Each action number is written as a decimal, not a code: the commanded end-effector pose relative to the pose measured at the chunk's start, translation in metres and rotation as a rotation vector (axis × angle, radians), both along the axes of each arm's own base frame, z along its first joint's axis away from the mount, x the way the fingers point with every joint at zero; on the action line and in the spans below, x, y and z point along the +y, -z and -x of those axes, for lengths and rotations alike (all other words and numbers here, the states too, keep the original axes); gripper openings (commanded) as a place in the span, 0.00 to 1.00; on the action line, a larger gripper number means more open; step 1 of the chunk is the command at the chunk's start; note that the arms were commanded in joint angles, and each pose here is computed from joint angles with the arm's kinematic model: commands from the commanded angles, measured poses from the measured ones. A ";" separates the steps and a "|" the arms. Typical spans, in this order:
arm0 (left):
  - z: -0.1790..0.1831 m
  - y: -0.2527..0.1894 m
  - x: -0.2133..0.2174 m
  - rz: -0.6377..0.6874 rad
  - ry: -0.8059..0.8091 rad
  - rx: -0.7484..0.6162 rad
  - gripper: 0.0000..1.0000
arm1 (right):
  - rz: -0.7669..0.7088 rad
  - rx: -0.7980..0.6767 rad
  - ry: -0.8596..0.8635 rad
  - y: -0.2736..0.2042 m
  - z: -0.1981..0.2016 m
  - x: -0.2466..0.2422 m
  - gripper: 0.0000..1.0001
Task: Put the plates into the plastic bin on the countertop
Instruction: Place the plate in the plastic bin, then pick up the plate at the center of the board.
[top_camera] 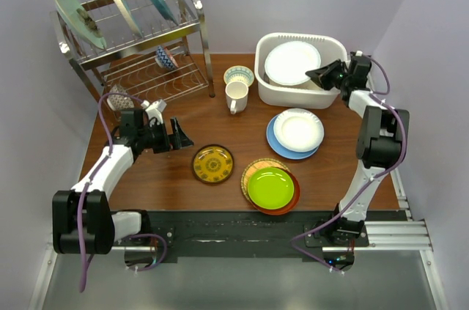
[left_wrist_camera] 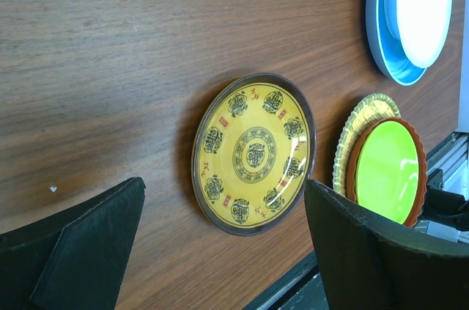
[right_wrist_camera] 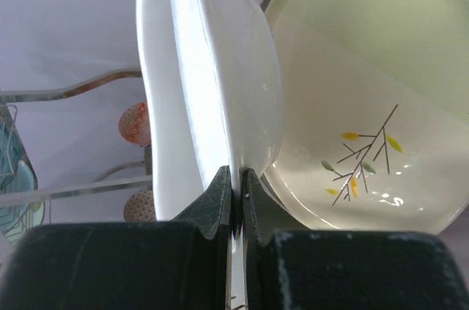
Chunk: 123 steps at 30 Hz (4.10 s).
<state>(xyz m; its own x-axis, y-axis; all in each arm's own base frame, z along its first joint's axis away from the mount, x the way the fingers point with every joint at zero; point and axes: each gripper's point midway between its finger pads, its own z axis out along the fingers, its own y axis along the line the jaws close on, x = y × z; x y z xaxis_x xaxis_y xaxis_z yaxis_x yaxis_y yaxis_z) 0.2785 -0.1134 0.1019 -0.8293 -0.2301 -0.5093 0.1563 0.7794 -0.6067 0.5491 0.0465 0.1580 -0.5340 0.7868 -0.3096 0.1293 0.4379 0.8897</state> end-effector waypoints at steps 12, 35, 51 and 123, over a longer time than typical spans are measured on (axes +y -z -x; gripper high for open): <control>-0.002 -0.001 -0.001 0.018 0.004 -0.005 0.94 | 0.044 -0.118 -0.025 -0.044 -0.020 -0.004 0.03; -0.002 0.001 -0.001 0.015 0.004 0.004 0.94 | 0.146 -0.064 0.041 -0.040 -0.001 -0.019 0.54; -0.002 0.000 -0.001 0.019 0.008 0.002 0.94 | 0.258 -0.212 0.116 -0.131 0.034 -0.031 0.66; -0.054 -0.041 -0.317 0.161 0.247 -0.063 0.85 | 0.308 0.155 0.008 0.078 0.201 -0.041 0.37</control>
